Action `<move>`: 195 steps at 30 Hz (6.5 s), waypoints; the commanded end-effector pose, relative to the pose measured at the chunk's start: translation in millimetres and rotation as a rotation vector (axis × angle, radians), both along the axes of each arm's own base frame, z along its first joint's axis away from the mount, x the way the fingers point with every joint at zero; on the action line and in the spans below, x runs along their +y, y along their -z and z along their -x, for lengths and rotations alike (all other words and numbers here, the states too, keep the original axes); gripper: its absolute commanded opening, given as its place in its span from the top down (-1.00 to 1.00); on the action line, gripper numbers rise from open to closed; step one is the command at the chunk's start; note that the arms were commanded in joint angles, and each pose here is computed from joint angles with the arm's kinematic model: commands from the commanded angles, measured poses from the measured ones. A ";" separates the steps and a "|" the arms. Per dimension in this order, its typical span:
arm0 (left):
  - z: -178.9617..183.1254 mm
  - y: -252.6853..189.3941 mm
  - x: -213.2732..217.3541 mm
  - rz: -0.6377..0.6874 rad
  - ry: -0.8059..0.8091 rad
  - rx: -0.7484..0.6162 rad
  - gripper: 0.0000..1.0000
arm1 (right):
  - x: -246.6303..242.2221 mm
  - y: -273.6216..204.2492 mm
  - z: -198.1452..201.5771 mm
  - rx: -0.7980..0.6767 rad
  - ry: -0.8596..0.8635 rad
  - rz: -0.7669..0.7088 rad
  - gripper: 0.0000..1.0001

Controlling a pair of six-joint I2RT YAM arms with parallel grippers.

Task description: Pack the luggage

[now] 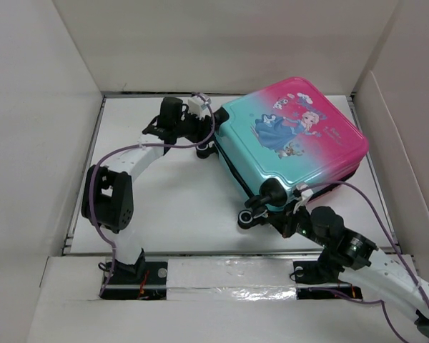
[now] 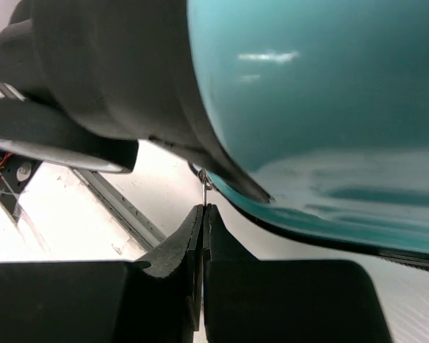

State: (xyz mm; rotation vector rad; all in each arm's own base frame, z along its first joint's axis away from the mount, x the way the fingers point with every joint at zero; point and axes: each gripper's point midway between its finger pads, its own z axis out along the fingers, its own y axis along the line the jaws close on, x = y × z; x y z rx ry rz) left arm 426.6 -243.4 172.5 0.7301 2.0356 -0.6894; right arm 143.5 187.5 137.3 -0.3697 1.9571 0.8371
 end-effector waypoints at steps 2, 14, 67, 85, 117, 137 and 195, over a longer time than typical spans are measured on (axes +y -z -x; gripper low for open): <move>3.3 -88.7 -3.7 0.274 -0.110 -0.202 1.00 | 2.5 -73.3 -39.8 -0.197 0.111 -0.143 1.00; 80.1 -103.9 60.4 0.570 -0.470 -0.371 1.00 | -26.2 -129.5 -162.1 -0.311 0.095 -0.126 1.00; 199.9 -134.9 -55.0 1.083 0.011 0.158 1.00 | 239.5 -56.4 -51.0 0.009 -0.476 -0.629 -0.01; 199.2 -120.3 -36.0 1.123 -0.061 0.197 1.00 | 117.2 -47.6 -71.1 -0.175 0.010 -0.178 0.58; 194.8 -102.3 -35.3 1.087 -0.060 0.267 0.30 | 191.0 -120.4 -137.6 -0.483 -0.029 -0.230 -0.70; 197.1 -89.4 -24.8 1.045 -0.081 0.291 -0.17 | 189.7 -127.4 -161.9 -0.532 0.011 -0.321 0.07; 122.3 19.0 34.2 0.515 -0.648 -0.182 0.23 | 185.7 -134.8 -157.7 -0.499 -0.049 -0.340 0.25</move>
